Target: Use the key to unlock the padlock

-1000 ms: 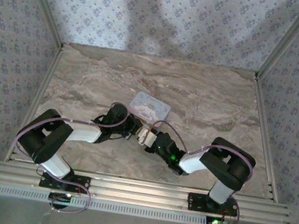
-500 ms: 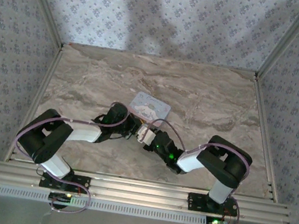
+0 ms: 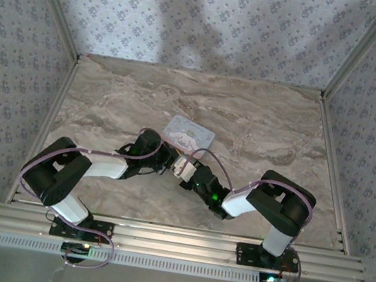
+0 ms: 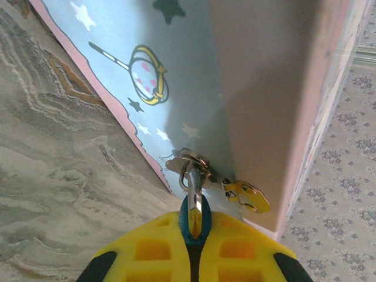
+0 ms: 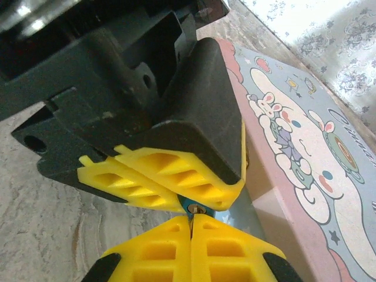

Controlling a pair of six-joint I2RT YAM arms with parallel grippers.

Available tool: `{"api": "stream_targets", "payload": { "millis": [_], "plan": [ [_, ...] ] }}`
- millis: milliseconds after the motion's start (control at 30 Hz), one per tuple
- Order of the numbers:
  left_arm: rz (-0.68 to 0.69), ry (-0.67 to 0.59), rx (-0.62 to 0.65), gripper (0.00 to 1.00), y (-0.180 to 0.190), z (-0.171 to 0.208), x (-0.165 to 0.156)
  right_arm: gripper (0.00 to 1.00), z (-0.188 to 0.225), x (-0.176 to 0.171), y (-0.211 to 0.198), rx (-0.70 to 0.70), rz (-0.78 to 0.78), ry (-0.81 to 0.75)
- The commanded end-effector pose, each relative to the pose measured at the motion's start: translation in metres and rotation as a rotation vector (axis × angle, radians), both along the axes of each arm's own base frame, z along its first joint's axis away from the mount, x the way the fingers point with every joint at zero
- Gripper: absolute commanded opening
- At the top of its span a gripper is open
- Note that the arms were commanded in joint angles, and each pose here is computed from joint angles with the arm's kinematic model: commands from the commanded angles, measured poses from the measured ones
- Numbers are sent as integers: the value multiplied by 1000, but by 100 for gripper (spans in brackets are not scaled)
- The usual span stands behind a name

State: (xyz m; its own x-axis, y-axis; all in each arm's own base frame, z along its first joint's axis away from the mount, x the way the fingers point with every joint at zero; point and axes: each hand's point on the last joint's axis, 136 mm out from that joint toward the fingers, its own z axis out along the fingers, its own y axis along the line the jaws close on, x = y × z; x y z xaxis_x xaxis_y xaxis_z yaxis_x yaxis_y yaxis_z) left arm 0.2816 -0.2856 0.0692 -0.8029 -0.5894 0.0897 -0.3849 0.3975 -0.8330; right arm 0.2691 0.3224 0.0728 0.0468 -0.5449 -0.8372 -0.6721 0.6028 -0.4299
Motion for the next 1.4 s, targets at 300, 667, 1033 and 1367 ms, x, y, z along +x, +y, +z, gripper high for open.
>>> {"api": "stream_targets", "payload": {
  "millis": [300, 667, 1033, 1367],
  "plan": [
    [-42, -24, -48, 0, -15, 15, 1, 0, 5, 7, -3, 270, -145, 198],
    [-44, -28, -28, 4, -14, 11, 2, 0, -4, 6, -4, 300, -153, 250],
    [-52, -74, 31, 31, -3, 23, 3, 0, -11, 4, -6, 287, -158, 275],
    [-49, -153, 165, 50, 53, 58, 9, 0, -9, 5, -3, 296, -157, 280]
  ]
}}
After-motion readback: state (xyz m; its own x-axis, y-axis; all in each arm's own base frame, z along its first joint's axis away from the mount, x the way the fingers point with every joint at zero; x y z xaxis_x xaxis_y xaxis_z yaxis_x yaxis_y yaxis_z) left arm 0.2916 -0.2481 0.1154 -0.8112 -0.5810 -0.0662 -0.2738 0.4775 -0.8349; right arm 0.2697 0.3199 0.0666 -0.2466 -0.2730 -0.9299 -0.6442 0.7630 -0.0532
